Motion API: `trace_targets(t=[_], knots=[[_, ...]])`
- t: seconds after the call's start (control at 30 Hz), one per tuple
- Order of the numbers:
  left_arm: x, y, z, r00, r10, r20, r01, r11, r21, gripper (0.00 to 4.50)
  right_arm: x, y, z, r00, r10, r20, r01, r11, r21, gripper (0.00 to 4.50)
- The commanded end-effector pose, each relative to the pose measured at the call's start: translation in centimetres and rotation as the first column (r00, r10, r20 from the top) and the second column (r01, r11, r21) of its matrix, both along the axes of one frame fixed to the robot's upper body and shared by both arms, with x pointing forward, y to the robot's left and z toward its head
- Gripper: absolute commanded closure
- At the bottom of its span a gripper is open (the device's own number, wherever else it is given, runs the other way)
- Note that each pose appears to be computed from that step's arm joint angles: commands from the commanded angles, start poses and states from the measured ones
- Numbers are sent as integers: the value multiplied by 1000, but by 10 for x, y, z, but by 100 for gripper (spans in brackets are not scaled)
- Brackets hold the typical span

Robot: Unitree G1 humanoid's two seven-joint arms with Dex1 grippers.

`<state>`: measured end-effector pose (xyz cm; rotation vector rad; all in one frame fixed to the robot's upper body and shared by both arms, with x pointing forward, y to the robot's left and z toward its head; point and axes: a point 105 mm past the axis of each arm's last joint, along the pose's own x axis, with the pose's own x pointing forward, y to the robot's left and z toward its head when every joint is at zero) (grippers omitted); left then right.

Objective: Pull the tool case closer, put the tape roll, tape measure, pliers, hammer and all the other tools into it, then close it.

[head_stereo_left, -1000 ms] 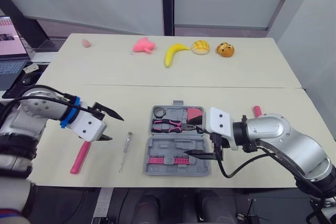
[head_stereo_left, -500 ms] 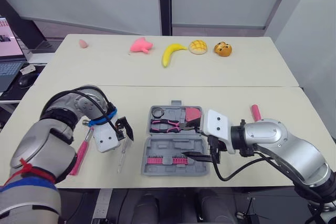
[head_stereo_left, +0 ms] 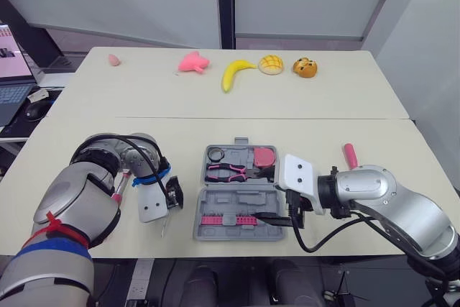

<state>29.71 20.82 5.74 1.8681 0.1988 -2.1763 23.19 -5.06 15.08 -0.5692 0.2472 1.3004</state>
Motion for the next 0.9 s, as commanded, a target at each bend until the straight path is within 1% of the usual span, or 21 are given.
trace_targets(t=[0.03, 0.07, 0.1, 0.2, 0.43, 0.67, 0.77, 0.83, 0.9], knots=[[2, 0, -8, 1000, -2, 26, 2, 1000, -4, 281, -4, 1, 12, 999, 16, 47, -16, 1000, 15, 0], [3, 0, -9, 999, -7, 34, 7, 1000, -6, 320, -3, 1, 12, 999, 15, 47, -16, 1000, 15, 0], [3, 1, -9, 999, -11, 42, 11, 1000, -7, 342, -3, 1, 12, 999, 15, 47, -16, 1000, 14, 0], [5, 2, -7, 998, -34, 62, 35, 999, -11, 431, -3, 0, 13, 999, 16, 46, -17, 1000, 13, 0], [3, 6, 12, 996, -72, 56, 75, 995, -59, 434, -4, 2, 12, 999, 29, 36, -29, 999, 16, 0], [5, 17, 30, 996, 9, 89, 0, 995, -101, 434, -6, 5, 9, 999, 42, 23, -43, 999, 13, 0], [7, 17, 36, 993, 50, 110, -33, 988, -153, 435, -6, 6, 6, 999, 44, 12, -44, 999, 10, 0], [6, 18, 36, 992, 68, 106, -49, 983, -175, 435, -6, 6, 3, 999, 46, 4, -46, 999, 5, 0], [4, 14, 35, 991, 85, 107, -58, 971, -234, 435, -7, 7, 1, 999, 50, -4, -50, 999, 0, 0]])
